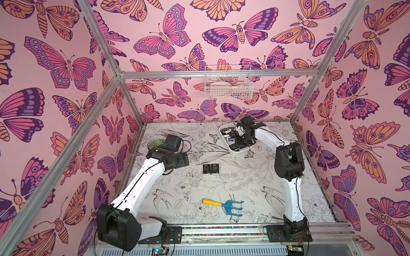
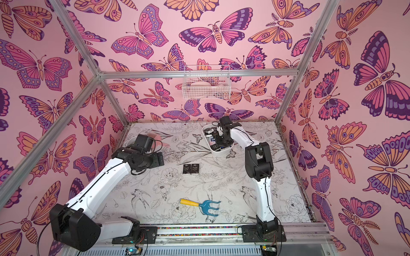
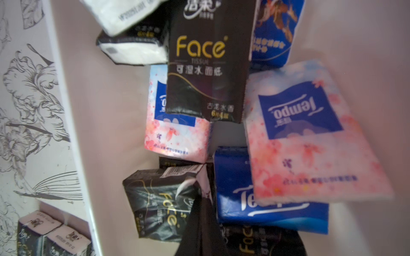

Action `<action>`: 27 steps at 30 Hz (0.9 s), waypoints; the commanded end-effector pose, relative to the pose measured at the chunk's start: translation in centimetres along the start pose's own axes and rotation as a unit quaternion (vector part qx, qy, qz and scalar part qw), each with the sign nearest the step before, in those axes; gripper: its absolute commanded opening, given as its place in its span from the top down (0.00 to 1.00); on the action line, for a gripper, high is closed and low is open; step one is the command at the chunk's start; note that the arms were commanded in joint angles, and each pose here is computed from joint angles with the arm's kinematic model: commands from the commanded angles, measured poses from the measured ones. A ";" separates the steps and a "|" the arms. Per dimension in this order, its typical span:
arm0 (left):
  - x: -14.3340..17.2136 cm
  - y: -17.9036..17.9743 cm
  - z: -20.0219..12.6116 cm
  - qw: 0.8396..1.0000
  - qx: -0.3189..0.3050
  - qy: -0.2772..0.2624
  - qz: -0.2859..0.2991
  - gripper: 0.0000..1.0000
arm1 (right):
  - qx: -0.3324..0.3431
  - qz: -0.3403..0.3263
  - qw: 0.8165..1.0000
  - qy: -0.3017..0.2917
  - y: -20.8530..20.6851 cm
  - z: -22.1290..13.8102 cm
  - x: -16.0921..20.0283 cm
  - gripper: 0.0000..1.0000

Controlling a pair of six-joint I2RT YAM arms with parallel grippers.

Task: Take the pocket tissues out of the storage box
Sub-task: Pick up the pocket tissues from the storage box.

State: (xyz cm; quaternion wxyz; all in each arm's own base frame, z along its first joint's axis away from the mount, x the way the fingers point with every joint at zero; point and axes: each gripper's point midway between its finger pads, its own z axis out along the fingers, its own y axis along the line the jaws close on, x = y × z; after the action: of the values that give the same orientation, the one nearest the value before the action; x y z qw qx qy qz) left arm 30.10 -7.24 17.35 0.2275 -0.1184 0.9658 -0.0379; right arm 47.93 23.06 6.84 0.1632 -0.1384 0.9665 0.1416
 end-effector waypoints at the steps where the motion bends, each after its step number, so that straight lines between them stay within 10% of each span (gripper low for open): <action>1: 0.2 0.8 0.1 1.000 -0.017 0.006 -0.004 0.06 | -0.026 -0.010 0.999 -0.036 1.2 -3.3 -1.5 1.00; 18: 0.0 0.5 0.1 1.000 -0.013 0.007 -0.006 0.06 | -0.022 -0.021 0.997 -0.071 1.8 -8.6 -1.2 1.00; 27: -0.1 -0.3 0.4 1.000 0.000 0.017 -0.011 0.06 | -0.082 -0.090 0.993 -0.003 6.2 -8.5 7.8 1.00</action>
State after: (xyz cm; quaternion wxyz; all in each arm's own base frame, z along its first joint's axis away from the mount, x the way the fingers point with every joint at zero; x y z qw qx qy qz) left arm 30.52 -7.41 17.01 0.2203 -0.1221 0.9671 -0.0368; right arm 39.61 23.22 15.45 0.2067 -0.1996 0.9380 0.1940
